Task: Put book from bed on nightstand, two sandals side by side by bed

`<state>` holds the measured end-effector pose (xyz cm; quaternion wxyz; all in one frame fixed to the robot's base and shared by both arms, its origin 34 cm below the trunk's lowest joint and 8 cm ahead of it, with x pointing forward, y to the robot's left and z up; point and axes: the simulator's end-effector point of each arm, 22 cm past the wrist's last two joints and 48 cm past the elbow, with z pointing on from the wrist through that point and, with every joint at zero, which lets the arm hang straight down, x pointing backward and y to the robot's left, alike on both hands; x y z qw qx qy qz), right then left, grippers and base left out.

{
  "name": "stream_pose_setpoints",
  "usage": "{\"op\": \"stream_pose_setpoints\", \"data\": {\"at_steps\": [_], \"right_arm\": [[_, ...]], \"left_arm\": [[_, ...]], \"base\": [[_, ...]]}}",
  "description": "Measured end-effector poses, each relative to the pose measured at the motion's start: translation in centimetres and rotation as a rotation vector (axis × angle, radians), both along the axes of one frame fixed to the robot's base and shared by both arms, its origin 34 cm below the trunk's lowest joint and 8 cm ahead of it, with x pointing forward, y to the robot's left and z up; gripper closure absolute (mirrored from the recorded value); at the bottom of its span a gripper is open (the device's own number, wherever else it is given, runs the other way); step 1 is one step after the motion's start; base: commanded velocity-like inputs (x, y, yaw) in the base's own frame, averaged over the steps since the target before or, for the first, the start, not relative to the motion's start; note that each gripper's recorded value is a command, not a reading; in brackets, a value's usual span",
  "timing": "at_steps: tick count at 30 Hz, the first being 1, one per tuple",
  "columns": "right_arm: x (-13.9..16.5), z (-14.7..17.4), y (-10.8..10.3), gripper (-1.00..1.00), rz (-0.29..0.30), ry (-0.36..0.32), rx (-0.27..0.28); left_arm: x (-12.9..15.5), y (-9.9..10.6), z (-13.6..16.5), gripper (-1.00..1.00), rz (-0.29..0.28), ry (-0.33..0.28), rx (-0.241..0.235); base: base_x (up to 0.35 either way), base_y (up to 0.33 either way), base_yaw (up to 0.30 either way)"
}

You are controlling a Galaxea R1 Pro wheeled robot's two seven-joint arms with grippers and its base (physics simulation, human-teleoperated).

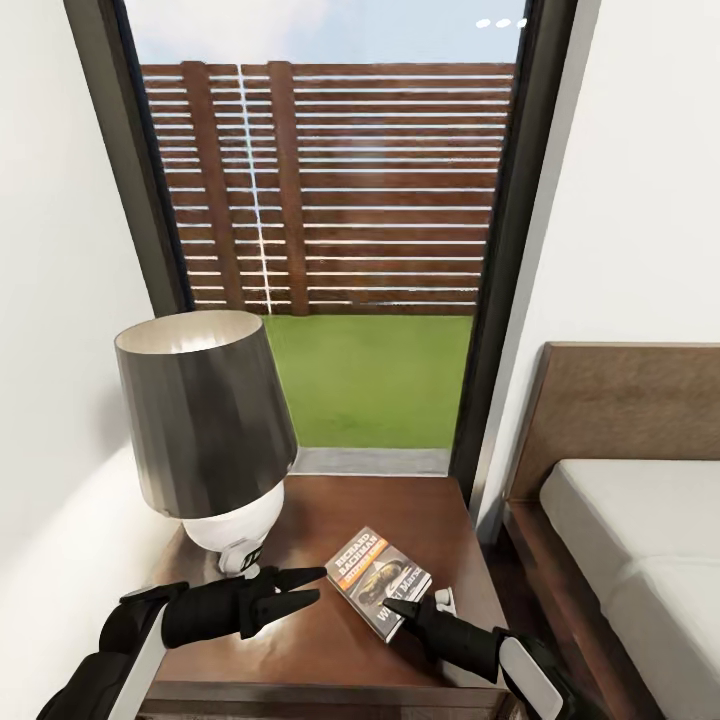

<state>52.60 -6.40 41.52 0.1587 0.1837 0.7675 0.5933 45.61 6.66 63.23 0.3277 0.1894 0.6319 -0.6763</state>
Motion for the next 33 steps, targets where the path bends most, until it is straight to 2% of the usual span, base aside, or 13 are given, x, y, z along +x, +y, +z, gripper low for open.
{"op": "stream_pose_setpoints", "data": {"at_steps": [9, 33], "right_arm": [[-0.3, -1.2, 0.0, 1.00, 0.001, 0.024, -0.002], [-0.3, -1.6, 0.0, 1.00, 0.001, 0.032, -0.002]], "left_arm": [[0.3, 0.0, -1.0, -1.00, 0.000, 0.025, 0.001], [0.4, 0.0, -1.3, -1.00, 0.001, 0.034, -0.002]], "base": [[0.000, 0.000, 0.000], [0.039, 0.000, 0.000]]}}
